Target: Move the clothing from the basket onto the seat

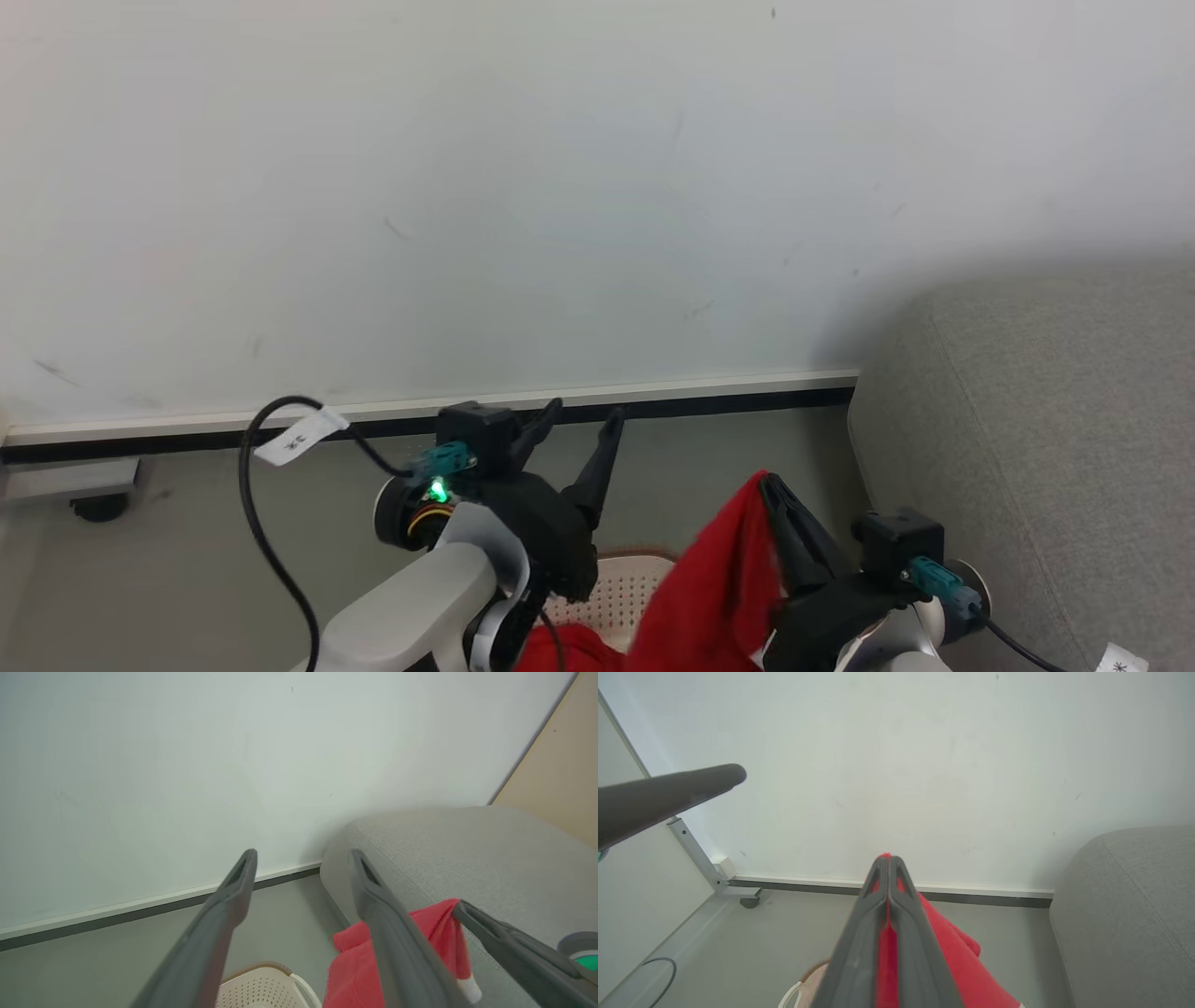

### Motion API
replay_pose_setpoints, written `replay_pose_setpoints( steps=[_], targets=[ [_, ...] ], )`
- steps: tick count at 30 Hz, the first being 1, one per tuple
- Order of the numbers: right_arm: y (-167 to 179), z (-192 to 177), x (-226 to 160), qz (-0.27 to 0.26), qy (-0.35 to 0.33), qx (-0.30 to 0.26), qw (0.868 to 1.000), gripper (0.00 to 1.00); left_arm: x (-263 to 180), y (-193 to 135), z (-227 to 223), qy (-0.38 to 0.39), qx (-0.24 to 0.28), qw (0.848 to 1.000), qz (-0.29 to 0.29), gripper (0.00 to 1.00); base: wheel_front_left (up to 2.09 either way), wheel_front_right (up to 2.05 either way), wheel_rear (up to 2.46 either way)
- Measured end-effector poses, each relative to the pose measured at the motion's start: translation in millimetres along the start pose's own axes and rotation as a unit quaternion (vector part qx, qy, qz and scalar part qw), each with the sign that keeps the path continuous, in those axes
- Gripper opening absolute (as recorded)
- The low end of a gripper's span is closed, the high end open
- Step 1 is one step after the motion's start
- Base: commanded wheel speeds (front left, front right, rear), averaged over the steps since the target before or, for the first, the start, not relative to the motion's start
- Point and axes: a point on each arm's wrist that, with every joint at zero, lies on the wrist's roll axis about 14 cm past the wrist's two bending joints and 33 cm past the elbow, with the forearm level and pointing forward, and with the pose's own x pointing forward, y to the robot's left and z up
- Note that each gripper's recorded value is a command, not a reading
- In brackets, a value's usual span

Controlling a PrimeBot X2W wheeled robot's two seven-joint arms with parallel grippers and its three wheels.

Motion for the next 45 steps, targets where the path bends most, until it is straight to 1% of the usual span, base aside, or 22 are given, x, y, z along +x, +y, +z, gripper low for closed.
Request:
replay_pose_setpoints(
  steps=[6, 9, 13, 18, 21, 24, 33, 37, 45],
  targets=[
    [-6.4, -0.6, -4.5, -0.011, 0.002, -0.001, 1.0, 0.0, -18.6, 26.2, -14.8, -0.01, -0.002, 0.999, 0.03, 1.0, 0.0, 0.0, 0.0],
    [-10.6, -2.9, -7.3, -0.019, 0.005, 0.001, 1.0, 0.0, -29.9, 39.7, -0.5, -0.049, -0.001, 0.997, 0.053, 1.0, 0.0, 0.0, 0.0],
    [-17.5, -2.4, -9.7, -0.031, 0.003, 0.002, 1.0, 0.0, -56.4, 48.3, -8.1, -0.069, 0.002, 0.995, 0.074, 1.0, 0.0, 0.0, 0.0],
    [-22.4, -4.2, -14.7, -0.04, 0.006, 0.002, 0.999, 0.0, -79.8, 54.3, -3.0, -0.104, 0.001, 0.99, 0.093, 1.0, 0.0, 0.0, 0.0],
    [-24.0, -2.0, -17.0, -0.044, 0.004, 0.002, 0.999, 0.0, -93.5, 63.9, -10.4, -0.106, -0.005, 0.988, 0.113, 1.0, 0.0, 0.0, 0.0],
    [-26.8, -1.5, -20.1, -0.049, 0.004, 0.001, 0.999, 0.0, -103.3, 68.8, -20.9, -0.099, -0.01, 0.988, 0.12, 1.0, 0.0, 0.0, 0.0],
    [-34.1, 0.1, -23.1, -0.058, 0.012, -0.016, 0.998, 0.0, -105.8, 62.9, -42.8, -0.077, -0.013, 0.993, 0.092, 1.0, 0.0, 0.0, 0.0],
    [-44.7, 12.2, -19.2, -0.061, 0.004, -0.044, 0.997, 0.0, -94.4, 53.8, -47.6, -0.074, -0.015, 0.995, 0.066, 1.0, 0.0, 0.0, 0.0],
    [-62.5, 32.5, -7.9, -0.061, -0.011, -0.08, 0.995, 0.0, -64.7, 35.1, -56.2, -0.065, -0.015, 0.998, 0.013, 1.0, 0.0, 0.0, 0.0]
  ],
)
